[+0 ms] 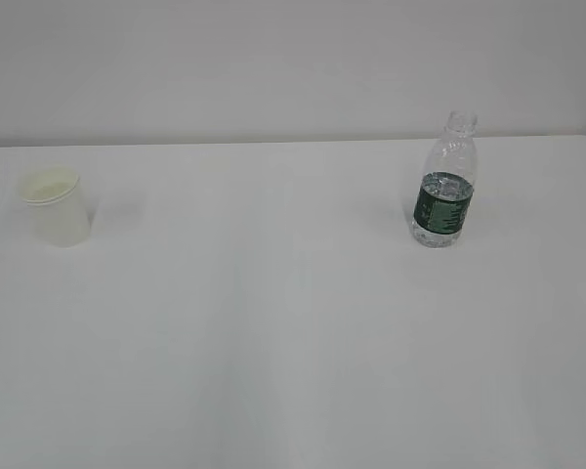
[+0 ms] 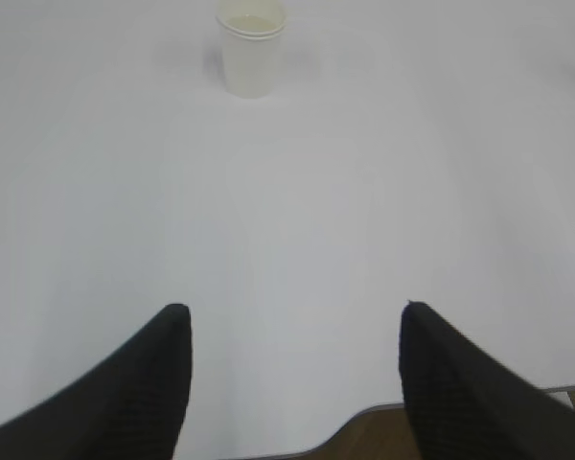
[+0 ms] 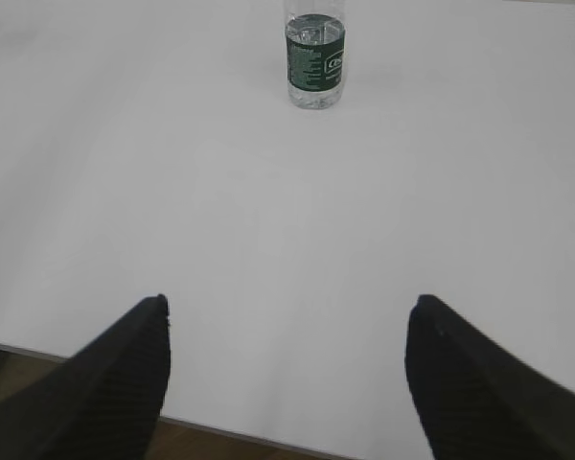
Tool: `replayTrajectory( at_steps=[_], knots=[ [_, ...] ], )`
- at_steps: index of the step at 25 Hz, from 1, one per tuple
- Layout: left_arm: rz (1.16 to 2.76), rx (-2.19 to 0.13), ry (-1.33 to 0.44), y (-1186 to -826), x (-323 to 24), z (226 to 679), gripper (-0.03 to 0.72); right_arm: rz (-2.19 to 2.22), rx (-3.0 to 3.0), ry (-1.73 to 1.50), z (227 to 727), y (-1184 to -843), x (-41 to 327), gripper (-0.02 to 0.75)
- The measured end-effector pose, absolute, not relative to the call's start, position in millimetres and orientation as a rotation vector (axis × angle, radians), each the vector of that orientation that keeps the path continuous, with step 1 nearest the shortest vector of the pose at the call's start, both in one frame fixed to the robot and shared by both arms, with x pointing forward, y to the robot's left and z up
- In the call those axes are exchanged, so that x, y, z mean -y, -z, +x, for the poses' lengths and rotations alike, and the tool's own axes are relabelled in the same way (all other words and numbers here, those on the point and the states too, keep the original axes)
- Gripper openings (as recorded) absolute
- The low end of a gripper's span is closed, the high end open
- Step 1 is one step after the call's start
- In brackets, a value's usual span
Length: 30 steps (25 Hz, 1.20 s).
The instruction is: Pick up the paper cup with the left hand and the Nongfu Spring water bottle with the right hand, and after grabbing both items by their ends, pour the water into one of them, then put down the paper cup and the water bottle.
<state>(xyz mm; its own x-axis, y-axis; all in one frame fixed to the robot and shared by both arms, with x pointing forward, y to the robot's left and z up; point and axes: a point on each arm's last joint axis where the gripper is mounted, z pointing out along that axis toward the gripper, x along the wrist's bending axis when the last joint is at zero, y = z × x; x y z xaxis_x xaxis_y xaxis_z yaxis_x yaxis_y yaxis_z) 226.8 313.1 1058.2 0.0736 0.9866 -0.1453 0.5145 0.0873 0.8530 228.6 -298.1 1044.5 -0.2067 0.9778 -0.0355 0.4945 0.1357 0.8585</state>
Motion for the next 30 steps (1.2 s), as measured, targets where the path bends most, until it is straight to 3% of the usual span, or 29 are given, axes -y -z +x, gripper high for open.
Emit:
replayTrajectory(
  at_steps=[30],
  knots=[
    [1.52, -1.528, -0.746, -1057.3, -311.8, 230.9, 0.438, 1.42, -1.788, -0.98, 228.5, -1044.4, 298.1, 0.573]
  ],
)
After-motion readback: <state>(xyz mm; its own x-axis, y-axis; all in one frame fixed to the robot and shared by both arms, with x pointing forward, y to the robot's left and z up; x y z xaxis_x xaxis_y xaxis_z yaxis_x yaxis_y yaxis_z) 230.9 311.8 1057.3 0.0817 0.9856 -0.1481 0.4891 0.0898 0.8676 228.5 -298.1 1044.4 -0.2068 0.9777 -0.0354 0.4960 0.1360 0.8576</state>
